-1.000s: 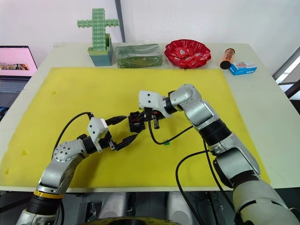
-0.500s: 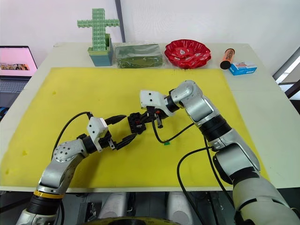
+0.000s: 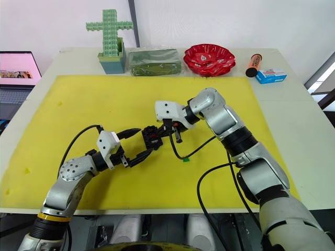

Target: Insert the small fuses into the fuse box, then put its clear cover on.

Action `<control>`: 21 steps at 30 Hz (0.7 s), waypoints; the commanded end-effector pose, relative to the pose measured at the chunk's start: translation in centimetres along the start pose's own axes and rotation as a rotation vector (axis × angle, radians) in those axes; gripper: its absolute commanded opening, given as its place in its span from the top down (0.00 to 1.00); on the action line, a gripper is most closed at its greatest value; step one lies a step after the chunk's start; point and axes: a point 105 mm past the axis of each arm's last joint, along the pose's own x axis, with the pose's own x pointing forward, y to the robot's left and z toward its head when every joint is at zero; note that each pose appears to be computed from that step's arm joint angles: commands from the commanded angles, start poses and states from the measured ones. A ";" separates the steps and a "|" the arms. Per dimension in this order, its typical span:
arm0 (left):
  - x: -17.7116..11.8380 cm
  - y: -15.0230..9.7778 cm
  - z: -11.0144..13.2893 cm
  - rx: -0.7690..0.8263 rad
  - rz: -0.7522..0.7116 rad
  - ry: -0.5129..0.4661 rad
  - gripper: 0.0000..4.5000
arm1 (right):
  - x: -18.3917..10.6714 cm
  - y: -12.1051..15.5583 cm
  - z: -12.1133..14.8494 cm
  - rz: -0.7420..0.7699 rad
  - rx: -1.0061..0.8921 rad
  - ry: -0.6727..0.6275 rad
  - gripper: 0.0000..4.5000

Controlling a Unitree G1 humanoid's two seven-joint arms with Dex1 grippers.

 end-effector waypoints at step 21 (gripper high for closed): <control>-0.4 0.2 0.6 0.027 0.016 -0.018 0.00 | -2.5 -1.0 3.5 -0.091 -0.170 0.153 1.00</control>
